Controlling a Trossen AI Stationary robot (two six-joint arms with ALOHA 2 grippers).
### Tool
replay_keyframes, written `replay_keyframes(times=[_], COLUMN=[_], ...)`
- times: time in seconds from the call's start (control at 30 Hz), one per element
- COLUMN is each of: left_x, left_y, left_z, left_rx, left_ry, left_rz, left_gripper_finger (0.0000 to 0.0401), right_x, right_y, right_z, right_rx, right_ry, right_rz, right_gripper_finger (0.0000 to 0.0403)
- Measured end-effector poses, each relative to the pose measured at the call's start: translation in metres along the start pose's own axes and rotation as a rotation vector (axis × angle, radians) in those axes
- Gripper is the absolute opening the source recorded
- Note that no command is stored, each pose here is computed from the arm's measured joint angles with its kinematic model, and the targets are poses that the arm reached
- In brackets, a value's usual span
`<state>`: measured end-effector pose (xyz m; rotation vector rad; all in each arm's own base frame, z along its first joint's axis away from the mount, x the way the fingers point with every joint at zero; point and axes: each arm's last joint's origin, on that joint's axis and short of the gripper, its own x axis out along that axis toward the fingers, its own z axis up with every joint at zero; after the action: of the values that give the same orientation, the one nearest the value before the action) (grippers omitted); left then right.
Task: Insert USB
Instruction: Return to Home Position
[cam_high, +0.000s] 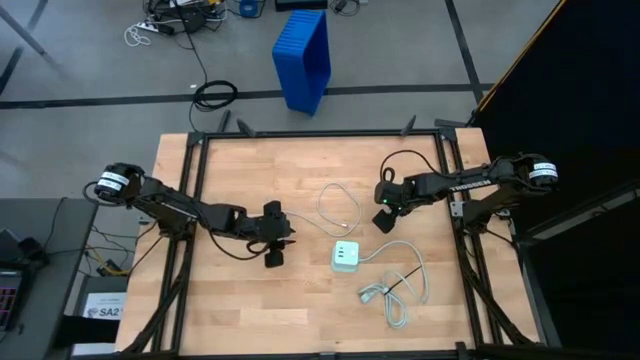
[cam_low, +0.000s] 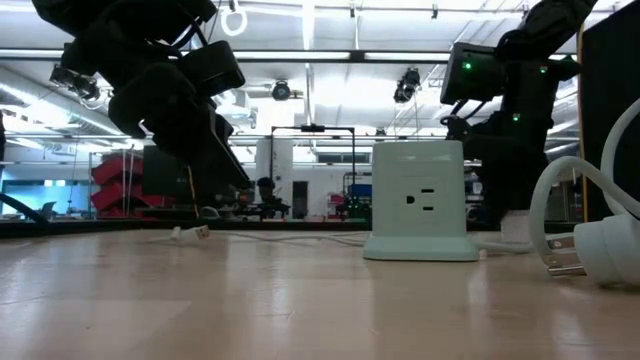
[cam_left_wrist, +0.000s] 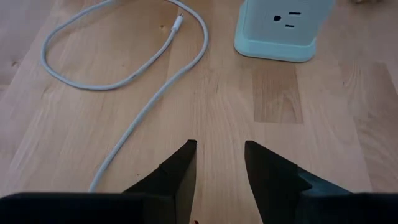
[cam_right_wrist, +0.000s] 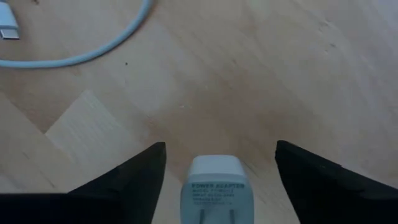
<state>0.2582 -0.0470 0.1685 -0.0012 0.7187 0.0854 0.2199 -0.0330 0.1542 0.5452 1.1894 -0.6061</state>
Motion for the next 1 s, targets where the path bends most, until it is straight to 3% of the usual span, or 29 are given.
replay_keyframes(times=[0.2, 0.33, 0.6, 0.77, 1.0], left_x=[0.000, 0.000, 0.000, -0.001, -0.002], left_y=[0.000, 0.000, -0.001, -0.005, -0.008], left_z=[0.000, 0.000, -0.001, -0.004, -0.004], left_rx=[0.000, 0.000, 0.000, 0.002, 0.009], left_ry=[0.000, 0.000, 0.009, 0.027, 0.029], left_rz=[0.000, 0.000, 0.000, -0.012, -0.018], left_gripper_finger=[0.0122, 0.0122, 0.0122, 0.0122, 0.0122], right_x=[-0.001, -0.016, -0.075, -0.110, -0.141], right_y=[0.002, 0.012, 0.034, 0.043, 0.040], right_z=[0.004, 0.022, 0.047, 0.020, -0.050], right_rx=[-0.020, -0.030, -0.113, -0.211, -0.253], right_ry=[-0.041, -0.121, -0.441, -0.617, -0.857], right_rz=[0.000, 0.046, 0.151, 0.163, 0.238], right_gripper_finger=[0.0312, 0.0316, 0.0285, 0.0246, 0.0181])
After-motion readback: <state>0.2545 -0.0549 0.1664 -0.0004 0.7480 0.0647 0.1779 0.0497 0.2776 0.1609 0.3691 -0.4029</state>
